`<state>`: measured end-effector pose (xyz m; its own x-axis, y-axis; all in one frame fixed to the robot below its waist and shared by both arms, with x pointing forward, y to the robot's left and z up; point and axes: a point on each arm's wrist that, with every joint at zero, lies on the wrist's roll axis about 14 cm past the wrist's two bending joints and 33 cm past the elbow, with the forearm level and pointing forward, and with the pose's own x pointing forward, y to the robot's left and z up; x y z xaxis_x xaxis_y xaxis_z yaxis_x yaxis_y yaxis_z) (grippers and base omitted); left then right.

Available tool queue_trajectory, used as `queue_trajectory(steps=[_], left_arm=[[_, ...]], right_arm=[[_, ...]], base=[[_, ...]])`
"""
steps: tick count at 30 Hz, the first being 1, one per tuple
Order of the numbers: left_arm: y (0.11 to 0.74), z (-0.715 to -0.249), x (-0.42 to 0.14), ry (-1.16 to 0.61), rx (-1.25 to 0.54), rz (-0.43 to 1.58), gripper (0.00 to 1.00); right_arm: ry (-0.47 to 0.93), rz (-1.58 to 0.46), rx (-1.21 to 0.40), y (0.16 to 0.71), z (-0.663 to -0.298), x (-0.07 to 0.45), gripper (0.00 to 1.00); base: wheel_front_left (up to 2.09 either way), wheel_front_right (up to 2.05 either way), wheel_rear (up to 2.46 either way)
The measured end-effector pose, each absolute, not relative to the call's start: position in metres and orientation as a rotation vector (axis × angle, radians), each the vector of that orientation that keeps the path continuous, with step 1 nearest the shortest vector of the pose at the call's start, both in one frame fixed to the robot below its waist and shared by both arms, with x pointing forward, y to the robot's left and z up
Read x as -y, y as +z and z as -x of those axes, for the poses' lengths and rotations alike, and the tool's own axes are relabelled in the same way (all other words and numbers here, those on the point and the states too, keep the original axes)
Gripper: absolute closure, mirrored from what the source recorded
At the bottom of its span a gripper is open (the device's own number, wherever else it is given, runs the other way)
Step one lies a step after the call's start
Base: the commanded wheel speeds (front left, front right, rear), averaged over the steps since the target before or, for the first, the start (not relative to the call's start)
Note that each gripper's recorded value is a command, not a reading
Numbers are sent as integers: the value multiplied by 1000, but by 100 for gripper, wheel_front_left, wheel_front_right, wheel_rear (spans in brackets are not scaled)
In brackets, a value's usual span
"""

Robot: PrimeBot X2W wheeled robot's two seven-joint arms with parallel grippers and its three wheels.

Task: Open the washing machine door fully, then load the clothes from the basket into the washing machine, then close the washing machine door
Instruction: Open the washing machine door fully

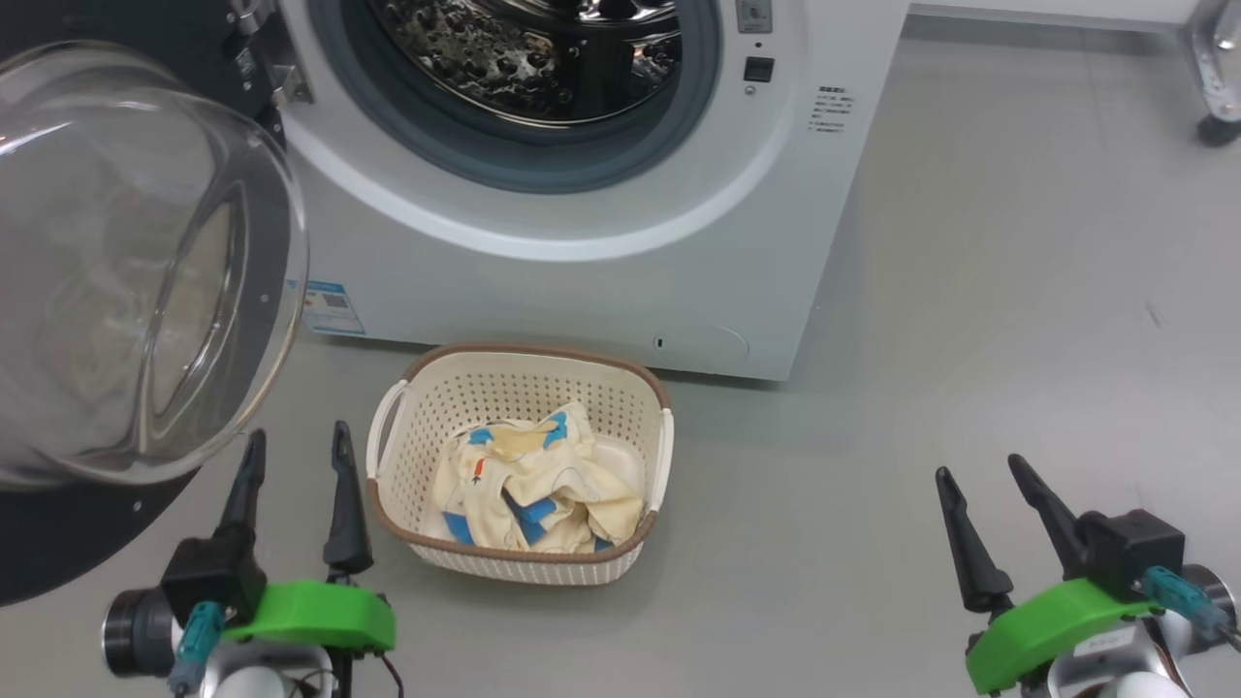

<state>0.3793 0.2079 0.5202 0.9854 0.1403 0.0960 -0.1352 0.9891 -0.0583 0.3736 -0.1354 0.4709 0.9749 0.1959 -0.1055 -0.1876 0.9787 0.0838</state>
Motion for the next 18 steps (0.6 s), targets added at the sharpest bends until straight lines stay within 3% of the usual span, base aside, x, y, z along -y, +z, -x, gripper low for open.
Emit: queue_trajectory(steps=[18], left_arm=[[506,-401,-124,-85,55,69,0]], right_arm=[[48,-39,-84,481,-343,182,0]], base=[[0,0,0]])
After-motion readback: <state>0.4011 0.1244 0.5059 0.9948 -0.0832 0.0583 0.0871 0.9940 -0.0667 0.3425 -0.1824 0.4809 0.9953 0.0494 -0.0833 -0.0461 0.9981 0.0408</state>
